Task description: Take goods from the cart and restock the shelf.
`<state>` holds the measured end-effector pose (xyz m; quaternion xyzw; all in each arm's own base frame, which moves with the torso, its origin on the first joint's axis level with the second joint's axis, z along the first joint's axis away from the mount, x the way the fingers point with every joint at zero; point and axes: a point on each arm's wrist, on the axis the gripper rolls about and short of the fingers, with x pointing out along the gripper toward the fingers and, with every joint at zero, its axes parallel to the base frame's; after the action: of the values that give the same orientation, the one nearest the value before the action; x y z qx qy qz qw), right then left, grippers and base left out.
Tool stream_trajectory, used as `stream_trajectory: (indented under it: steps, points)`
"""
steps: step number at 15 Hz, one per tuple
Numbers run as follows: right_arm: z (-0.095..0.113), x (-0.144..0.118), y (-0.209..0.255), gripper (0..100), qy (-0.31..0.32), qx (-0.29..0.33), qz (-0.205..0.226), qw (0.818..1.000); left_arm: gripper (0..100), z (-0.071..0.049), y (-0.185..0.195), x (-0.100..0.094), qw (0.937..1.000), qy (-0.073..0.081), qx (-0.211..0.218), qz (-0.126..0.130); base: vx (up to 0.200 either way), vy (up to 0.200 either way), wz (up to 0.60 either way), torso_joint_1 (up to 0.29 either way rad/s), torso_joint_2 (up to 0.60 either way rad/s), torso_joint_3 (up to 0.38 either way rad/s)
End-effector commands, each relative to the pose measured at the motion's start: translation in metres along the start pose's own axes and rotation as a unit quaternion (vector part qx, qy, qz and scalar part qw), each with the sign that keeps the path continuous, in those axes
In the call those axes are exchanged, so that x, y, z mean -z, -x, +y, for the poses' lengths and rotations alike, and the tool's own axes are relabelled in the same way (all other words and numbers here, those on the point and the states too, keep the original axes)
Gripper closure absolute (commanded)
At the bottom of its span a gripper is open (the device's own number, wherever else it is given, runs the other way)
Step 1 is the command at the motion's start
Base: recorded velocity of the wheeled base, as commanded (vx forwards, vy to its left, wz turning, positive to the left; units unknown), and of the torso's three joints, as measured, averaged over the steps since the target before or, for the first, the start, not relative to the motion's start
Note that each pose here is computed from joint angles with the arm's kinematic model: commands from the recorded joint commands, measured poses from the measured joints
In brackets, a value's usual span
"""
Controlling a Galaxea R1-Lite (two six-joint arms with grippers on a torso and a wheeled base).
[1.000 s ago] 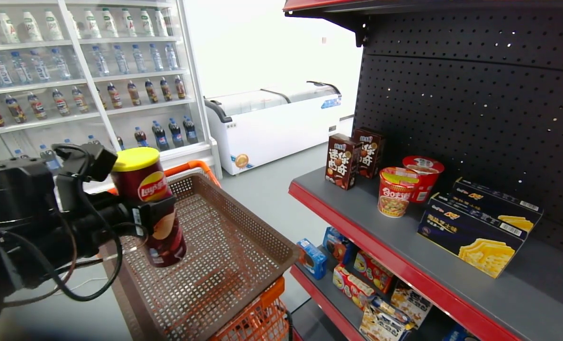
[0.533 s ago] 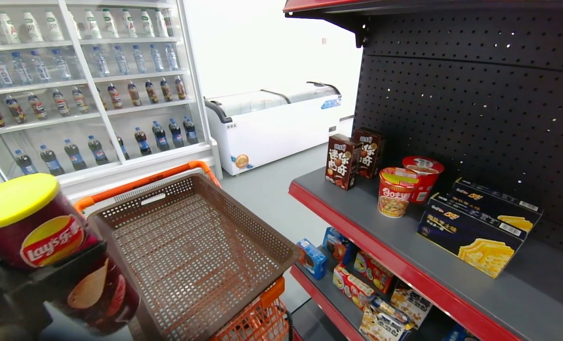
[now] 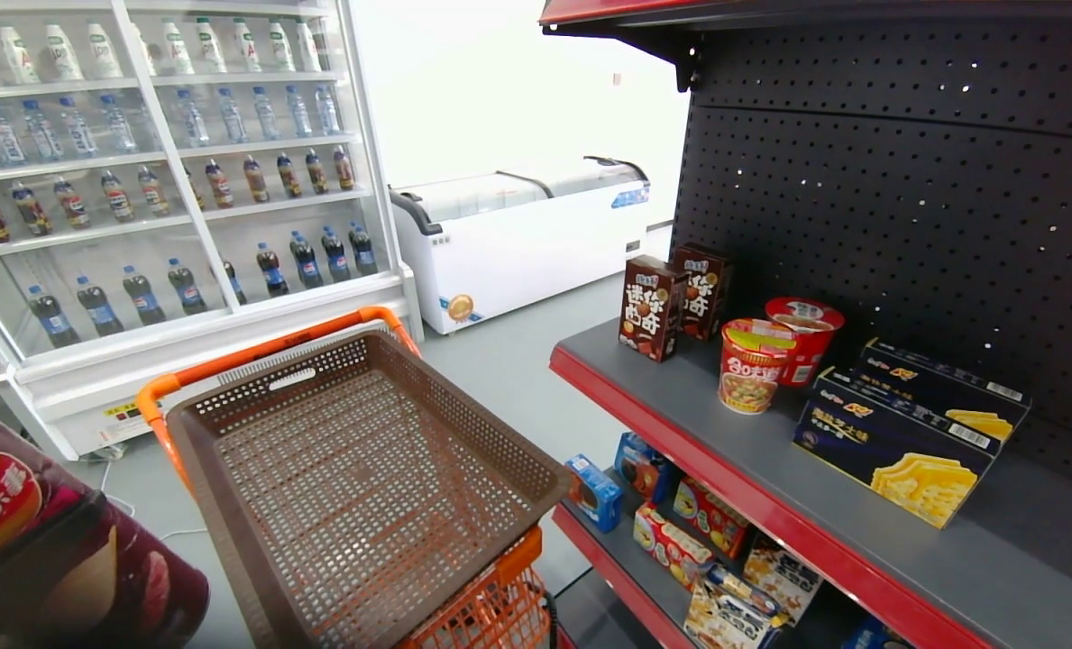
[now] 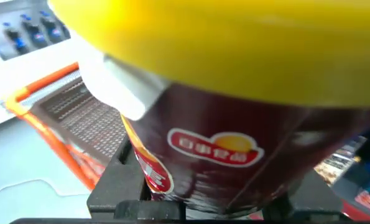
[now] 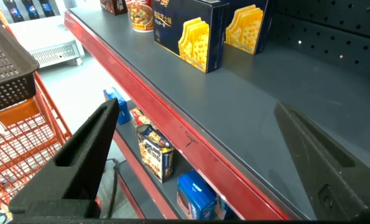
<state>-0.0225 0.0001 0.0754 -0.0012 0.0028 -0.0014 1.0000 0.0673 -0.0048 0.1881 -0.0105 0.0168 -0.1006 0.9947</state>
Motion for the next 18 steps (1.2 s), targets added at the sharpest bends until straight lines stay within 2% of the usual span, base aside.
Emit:
stream_trajectory:
  steps: [1, 2, 3, 5, 7, 11, 18]
  points:
    - [0.0000, 0.0000, -0.0001, 0, 0.001, -0.001, 0.001, 1.000, 100, -0.0004, 0.0054, -0.0009, 0.9999, -0.002, -0.012, -0.009, 0.000, 0.000, 0.00, 0.000, 0.00, 0.000]
    - [0.0000, 0.0000, 0.0000, 0, 0.001, 0.000, 0.000, 1.000, 100, 0.0001, 0.0051, -0.0009, 0.9997, -0.004, -0.022, -0.003, 0.000, 0.000, 0.00, 0.000, 0.00, 0.000]
    - [0.0000, 0.0000, 0.0000, 0, 0.000, -0.001, 0.000, 1.000, 100, 0.0006, 0.0050, -0.0063, 0.9993, -0.011, -0.036, -0.008, 0.000, 0.000, 0.00, 0.000, 0.00, 0.000]
    - [0.0000, -0.0001, 0.0000, 0, -0.001, -0.001, 0.000, 1.000, 100, 0.0013, 0.0046, -0.0088, 0.9987, -0.011, -0.049, -0.009, 0.000, 0.000, 0.00, 0.000, 0.00, 0.000]
    - [0.0000, -0.0001, 0.0000, 0, -0.002, 0.000, 0.000, 1.000, 100, 0.0013, 0.0048, -0.0052, 0.9987, -0.009, -0.050, 0.004, 0.000, 0.000, 0.00, 0.000, 0.00, 0.000]
    - [0.0000, -0.0001, 0.0000, 0, -0.001, -0.001, 0.000, 1.000, 100, 0.0015, 0.0045, 0.0006, 0.9986, -0.006, -0.050, 0.016, 0.000, 0.000, -0.60, 0.000, 0.00, 0.004]
    - [0.0000, -0.0001, 0.0000, 0, -0.001, -0.001, 0.000, 1.000, 100, 0.0015, 0.0044, 0.0010, 0.9986, -0.006, -0.050, 0.017, 0.000, 0.000, -0.60, 0.003, 0.00, 0.004]
